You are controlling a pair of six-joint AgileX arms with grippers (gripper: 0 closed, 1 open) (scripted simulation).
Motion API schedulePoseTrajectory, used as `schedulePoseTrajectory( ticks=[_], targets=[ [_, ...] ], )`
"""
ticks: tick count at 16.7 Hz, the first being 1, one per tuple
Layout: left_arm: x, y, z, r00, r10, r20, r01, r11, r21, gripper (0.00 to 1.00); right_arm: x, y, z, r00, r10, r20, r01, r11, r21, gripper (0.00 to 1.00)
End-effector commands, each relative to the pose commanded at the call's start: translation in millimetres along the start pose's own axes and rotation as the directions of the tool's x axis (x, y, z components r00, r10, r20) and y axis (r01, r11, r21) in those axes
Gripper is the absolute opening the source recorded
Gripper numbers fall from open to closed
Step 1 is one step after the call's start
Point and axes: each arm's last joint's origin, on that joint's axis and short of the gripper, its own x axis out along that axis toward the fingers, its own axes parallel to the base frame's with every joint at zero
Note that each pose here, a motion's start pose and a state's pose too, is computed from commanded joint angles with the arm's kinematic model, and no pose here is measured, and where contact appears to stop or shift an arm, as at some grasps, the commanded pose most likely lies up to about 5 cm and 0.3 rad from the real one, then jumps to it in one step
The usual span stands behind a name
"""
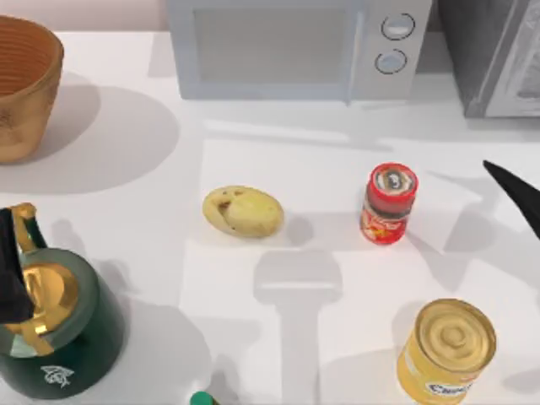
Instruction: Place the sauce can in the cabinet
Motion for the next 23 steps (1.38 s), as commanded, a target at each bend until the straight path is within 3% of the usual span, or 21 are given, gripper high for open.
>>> schedulePoseTrajectory(
  ticks=[5,10,13,17,20,23],
  targets=[
    [0.0,0.0,0.0,1.000,0.000,0.000,0.000,1.000,0.000,1.00,57.0,-42.2,-51.5,0.946,0.314,0.078,-0.314,0.949,-0.018,1.00],
    [0.0,0.0,0.0,1.000,0.000,0.000,0.000,1.000,0.000,1.00,95.6,-57.7,-150.6,0.857,0.491,0.157,-0.509,0.854,0.109,1.00],
    [0.0,0.0,0.0,1.000,0.000,0.000,0.000,1.000,0.000,1.00,103.3,-51.3,-214.2,0.821,0.533,0.206,-0.569,0.792,0.220,1.00],
    [0.0,0.0,0.0,1.000,0.000,0.000,0.000,1.000,0.000,1.00,101.2,-35.2,-276.6,0.802,0.543,0.250,-0.598,0.724,0.345,1.00],
    [0.0,0.0,0.0,1.000,0.000,0.000,0.000,1.000,0.000,1.00,98.3,-27.9,-297.2,0.800,0.540,0.263,-0.599,0.698,0.393,1.00],
    [0.0,0.0,0.0,1.000,0.000,0.000,0.000,1.000,0.000,1.00,98.2,-27.6,-298.0,0.800,0.539,0.263,-0.599,0.696,0.395,1.00]
  ],
)
